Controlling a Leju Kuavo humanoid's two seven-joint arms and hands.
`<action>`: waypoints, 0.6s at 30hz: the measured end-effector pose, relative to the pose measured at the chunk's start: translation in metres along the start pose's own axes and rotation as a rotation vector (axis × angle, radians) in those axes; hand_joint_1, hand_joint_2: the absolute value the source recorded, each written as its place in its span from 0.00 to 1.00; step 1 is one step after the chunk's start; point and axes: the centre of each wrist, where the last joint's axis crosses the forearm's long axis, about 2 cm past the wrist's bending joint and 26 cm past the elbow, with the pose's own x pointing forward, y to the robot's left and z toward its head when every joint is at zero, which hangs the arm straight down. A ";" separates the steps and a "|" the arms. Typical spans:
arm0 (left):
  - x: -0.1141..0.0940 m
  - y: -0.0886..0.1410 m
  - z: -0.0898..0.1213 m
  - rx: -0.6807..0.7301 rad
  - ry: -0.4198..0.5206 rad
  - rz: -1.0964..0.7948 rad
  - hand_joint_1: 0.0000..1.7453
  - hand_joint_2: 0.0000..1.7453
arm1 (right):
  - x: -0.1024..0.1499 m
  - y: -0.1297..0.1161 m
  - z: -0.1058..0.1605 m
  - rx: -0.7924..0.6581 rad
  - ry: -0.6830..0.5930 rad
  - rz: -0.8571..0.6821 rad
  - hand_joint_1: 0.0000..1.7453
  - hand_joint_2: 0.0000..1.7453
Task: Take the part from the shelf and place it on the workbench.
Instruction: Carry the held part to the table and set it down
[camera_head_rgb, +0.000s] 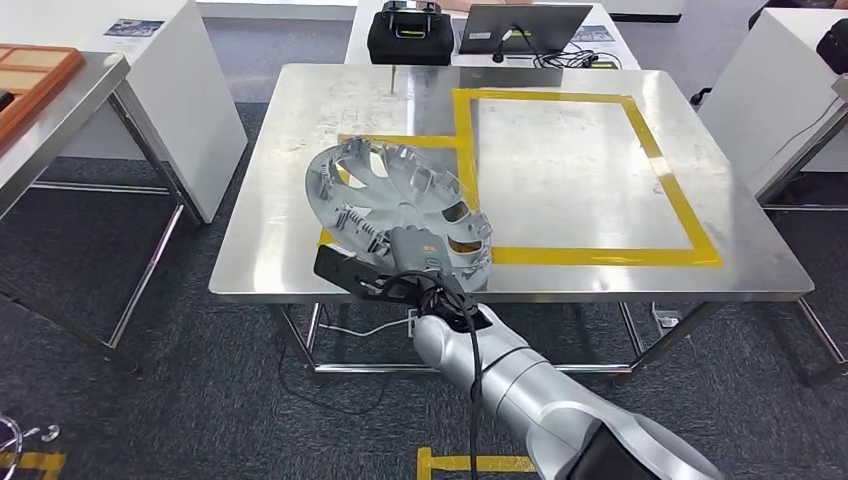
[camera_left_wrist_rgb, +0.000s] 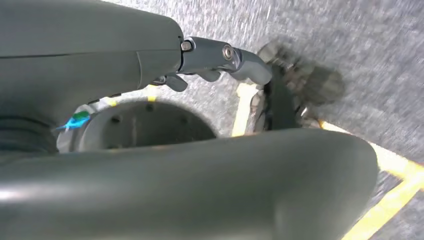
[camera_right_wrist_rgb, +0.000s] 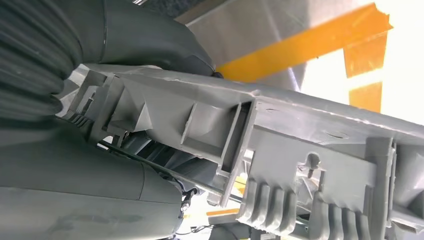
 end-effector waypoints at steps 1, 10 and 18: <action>0.001 0.001 0.000 0.002 -0.004 0.001 0.00 0.00 | 0.000 0.000 0.000 -0.002 0.001 -0.004 1.00 1.00; -0.002 0.009 0.000 0.019 0.002 0.000 0.00 0.00 | -0.003 0.000 0.000 -0.015 0.014 -0.015 1.00 1.00; -0.003 0.010 0.000 0.021 0.005 -0.003 0.00 0.00 | -0.009 0.000 0.000 -0.019 0.030 -0.016 1.00 1.00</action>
